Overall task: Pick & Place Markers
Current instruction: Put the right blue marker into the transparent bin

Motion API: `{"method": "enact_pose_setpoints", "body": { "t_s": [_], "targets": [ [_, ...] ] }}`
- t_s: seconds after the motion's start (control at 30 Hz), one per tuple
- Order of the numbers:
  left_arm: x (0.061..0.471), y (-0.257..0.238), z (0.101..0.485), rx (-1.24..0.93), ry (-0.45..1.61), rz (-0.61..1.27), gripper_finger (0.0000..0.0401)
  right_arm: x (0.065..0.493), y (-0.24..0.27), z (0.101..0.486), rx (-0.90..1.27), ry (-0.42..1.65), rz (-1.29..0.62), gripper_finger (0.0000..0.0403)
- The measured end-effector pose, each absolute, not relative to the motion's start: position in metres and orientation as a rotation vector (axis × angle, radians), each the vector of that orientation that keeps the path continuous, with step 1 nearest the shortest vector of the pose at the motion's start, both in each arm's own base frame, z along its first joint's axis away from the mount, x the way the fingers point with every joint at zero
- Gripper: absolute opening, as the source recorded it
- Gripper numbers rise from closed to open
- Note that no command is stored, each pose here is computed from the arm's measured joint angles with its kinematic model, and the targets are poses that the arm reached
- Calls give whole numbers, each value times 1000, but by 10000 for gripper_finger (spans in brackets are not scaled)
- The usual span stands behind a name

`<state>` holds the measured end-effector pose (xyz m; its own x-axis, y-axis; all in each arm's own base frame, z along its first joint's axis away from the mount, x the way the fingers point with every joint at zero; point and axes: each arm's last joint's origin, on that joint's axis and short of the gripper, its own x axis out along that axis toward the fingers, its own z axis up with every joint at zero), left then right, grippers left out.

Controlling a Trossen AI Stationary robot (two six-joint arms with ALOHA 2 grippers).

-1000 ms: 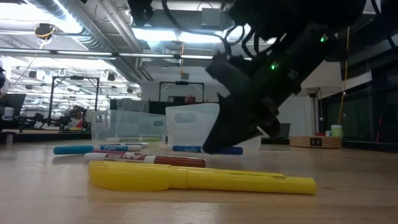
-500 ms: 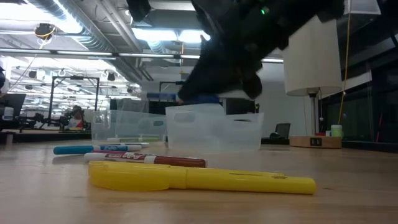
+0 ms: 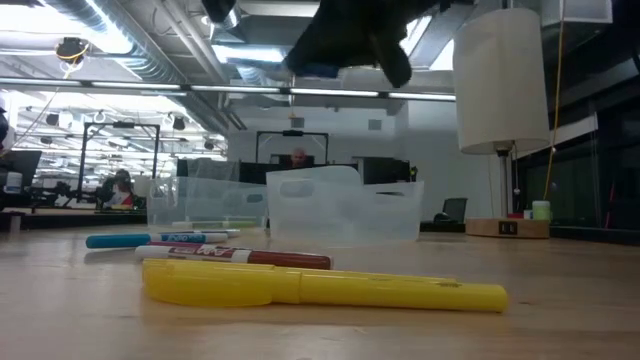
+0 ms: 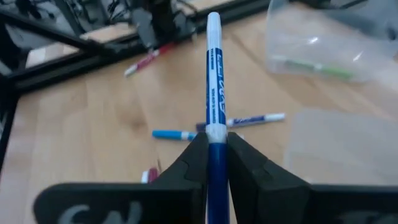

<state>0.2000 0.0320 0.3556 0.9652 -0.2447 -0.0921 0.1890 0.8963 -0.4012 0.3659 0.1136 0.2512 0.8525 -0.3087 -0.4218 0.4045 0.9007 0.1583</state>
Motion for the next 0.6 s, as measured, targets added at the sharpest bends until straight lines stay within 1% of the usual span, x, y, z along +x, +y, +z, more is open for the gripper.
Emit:
{"method": "enact_pose_setpoints", "body": {
  "t_s": [0.13, 0.27, 0.43, 0.6],
  "targets": [
    [196, 34, 359, -337, 101, -127, 216, 358, 110, 268, 240, 355, -399, 39],
    [195, 35, 360, -313, 87, -79, 216, 351, 106, 284, 223, 304, -445, 39],
    [195, 35, 364, -303, 51, -81, 216, 341, 101, 303, 201, 252, -467, 39],
    [195, 35, 372, -281, -30, -88, 216, 334, 98, 317, 181, 209, -467, 39]
  ]
}}
